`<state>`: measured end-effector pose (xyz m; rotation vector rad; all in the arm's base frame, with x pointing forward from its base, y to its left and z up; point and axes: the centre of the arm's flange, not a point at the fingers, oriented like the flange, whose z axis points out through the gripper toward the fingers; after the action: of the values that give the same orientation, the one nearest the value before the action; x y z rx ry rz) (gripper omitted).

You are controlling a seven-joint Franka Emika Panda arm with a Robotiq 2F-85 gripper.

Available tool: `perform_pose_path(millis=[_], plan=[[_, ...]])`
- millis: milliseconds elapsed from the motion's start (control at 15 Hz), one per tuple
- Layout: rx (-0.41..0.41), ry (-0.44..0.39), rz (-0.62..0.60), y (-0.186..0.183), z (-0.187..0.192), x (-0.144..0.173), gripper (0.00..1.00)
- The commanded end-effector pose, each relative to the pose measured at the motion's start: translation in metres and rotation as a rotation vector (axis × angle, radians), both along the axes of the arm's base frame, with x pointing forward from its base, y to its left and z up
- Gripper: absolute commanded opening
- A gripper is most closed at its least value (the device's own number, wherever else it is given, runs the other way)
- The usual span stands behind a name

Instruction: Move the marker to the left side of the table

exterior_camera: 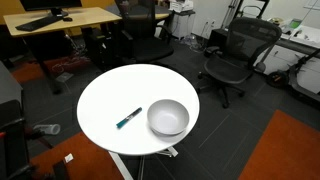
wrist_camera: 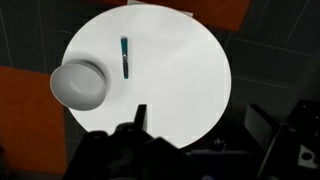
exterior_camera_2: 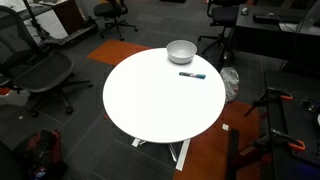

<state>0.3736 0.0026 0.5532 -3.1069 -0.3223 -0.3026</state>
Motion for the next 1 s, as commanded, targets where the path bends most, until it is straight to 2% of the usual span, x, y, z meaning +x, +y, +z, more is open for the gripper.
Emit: perform_pose_path(millis=[0,333,400,533,933], plan=[[0.0,0.0,0.0,0.0,0.0,0.0,1.0],[0.0,0.0,0.0,0.0,0.0,0.0,1.0],[-0.015,0.021,0.009,-0.002,-0.007,0.006,1.0],[-0.035,0.007,-0.005,-0.009,-0.022,0.021,1.0],[-0.019,0.028,-0.021,-0.047,-0.085,0.063,1.0]])
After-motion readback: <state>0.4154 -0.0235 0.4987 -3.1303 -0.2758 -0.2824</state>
